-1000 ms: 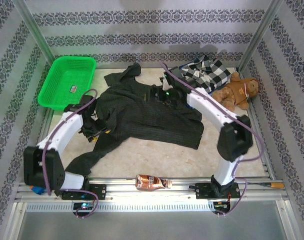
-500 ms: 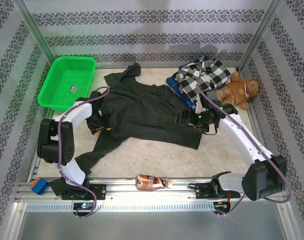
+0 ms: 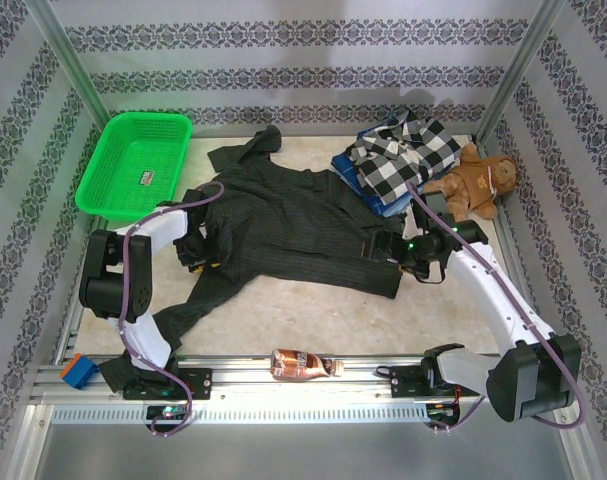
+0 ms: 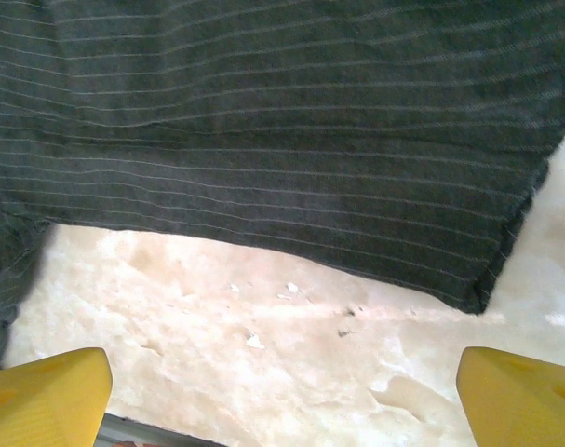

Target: Fold and stack the long sleeve shirts

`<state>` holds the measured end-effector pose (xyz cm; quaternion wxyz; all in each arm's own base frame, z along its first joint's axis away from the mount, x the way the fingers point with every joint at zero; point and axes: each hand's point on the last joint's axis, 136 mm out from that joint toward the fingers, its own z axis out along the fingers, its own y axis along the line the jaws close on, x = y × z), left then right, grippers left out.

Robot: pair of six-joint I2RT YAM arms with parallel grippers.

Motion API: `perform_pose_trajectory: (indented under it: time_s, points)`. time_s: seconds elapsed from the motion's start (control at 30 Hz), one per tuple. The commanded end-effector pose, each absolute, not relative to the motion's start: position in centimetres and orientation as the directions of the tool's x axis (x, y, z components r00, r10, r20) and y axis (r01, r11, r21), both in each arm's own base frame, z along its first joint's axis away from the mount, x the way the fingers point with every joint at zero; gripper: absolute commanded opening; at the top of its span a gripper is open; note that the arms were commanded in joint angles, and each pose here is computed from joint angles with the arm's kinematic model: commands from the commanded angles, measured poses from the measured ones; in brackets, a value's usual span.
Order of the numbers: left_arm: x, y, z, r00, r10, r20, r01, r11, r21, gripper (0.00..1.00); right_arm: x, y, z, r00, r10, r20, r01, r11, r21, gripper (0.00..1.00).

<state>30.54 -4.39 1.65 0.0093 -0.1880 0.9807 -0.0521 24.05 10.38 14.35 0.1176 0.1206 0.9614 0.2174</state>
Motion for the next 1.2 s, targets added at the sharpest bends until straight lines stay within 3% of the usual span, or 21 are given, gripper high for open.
perform_pose_trajectory:
  time_s: [0.0,0.13,0.3,0.6,0.9,1.17]
  points:
    - [30.5,-4.9,2.1,-0.923,-0.383,-0.019,-0.375,0.913,-0.162,0.26,21.6,7.7,11.8,-0.922,0.379,-0.084,0.327,0.874,0.359,0.94]
    - [29.1,-5.1,3.5,-0.911,-0.41,-0.039,-0.395,0.897,-0.197,0.14,20.3,6.3,9.3,-0.891,0.453,-0.035,0.414,0.841,0.349,0.89]
    - [26.9,-5.2,5.4,-0.892,-0.446,-0.068,-0.419,0.875,-0.242,0.07,20.4,6.8,6.3,-0.873,0.488,0.015,0.456,0.804,0.383,0.79]
    - [21.8,-5.0,7.1,-0.857,-0.512,-0.064,-0.479,0.835,-0.271,0.05,22.8,7.1,3.7,-0.848,0.53,0.021,0.491,0.769,0.409,0.66]
    - [18.6,-4.8,7.7,-0.763,-0.645,-0.04,-0.605,0.734,-0.308,0.06,23.5,7.5,3.5,-0.848,0.529,0.032,0.49,0.76,0.428,0.61]
    - [16.7,-5.1,6.4,-0.718,-0.696,0.007,-0.662,0.679,-0.318,0.05,21.4,7.7,2.9,-0.848,0.521,0.093,0.51,0.758,0.408,0.59]
